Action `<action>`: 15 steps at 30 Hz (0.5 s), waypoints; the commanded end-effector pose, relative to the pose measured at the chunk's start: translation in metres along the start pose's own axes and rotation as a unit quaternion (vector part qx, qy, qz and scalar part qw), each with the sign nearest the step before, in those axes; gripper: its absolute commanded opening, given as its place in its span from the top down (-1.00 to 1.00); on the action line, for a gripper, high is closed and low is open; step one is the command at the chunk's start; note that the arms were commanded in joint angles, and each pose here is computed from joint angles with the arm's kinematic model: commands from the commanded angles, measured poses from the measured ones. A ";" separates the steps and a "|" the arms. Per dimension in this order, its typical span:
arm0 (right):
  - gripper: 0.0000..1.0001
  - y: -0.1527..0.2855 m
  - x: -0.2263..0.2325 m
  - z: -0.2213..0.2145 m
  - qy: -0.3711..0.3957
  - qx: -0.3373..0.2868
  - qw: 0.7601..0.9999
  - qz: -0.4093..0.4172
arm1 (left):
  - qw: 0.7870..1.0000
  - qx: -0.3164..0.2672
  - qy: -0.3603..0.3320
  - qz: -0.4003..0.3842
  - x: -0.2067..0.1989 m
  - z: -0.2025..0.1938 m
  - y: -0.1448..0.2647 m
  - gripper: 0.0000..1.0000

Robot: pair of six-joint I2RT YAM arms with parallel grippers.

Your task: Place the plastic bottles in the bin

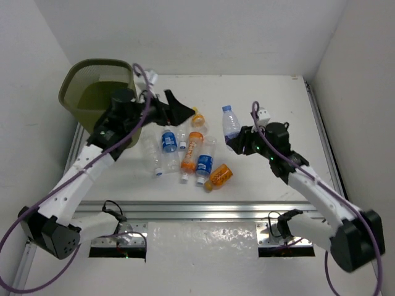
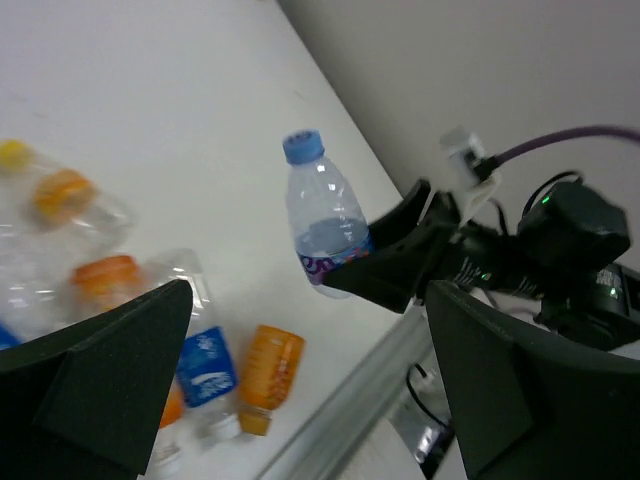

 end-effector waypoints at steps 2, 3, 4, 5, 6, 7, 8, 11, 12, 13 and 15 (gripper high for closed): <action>0.50 0.042 0.048 0.028 0.071 -0.114 0.957 0.256 | 0.993 0.011 0.004 -0.120 -0.033 -0.020 -0.035 -0.99; 0.52 0.048 0.054 0.032 0.075 -0.120 0.951 0.276 | 0.992 0.018 0.003 -0.129 -0.041 -0.026 -0.039 -0.99; 0.52 0.057 0.060 0.036 0.080 -0.123 0.941 0.306 | 0.990 0.012 0.000 -0.140 -0.044 -0.026 -0.045 -0.99; 0.52 0.061 0.064 0.039 0.080 -0.122 0.936 0.319 | 0.989 0.015 0.002 -0.147 -0.047 -0.029 -0.048 -0.99; 0.52 0.067 0.068 0.045 0.084 -0.128 0.931 0.332 | 0.987 0.020 0.004 -0.159 -0.053 -0.033 -0.050 -0.99; 0.52 0.071 0.072 0.048 0.082 -0.131 0.926 0.345 | 0.983 0.015 -0.002 -0.184 -0.058 -0.033 -0.053 -0.99; 0.52 0.075 0.076 0.052 0.084 -0.132 0.920 0.360 | 0.979 0.022 -0.003 -0.202 -0.064 -0.038 -0.057 -0.99; 0.51 0.080 0.083 0.059 0.082 -0.131 0.909 0.387 | 0.961 0.021 -0.017 -0.277 -0.074 -0.045 -0.064 -0.96; 0.51 0.081 0.084 0.059 0.081 -0.128 0.907 0.394 | 0.956 0.030 -0.007 -0.292 -0.076 -0.048 -0.065 -0.87; 0.50 0.082 0.086 0.061 0.080 -0.131 0.901 0.405 | 0.950 0.023 -0.012 -0.312 -0.078 -0.048 -0.066 -0.69; 0.39 0.083 0.087 0.059 0.074 -0.132 0.898 0.413 | 0.951 0.031 -0.003 -0.307 -0.077 -0.053 -0.074 0.62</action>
Point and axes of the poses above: each gripper's point midway between its finger pads, its own y axis back along the fingers, its own x axis along the line the jaws close on, z = x × y, the point moved 10 cm from there along y, back along the fingers, and after that the axes turned 2 degrees about -y, right-handed, at the moved point
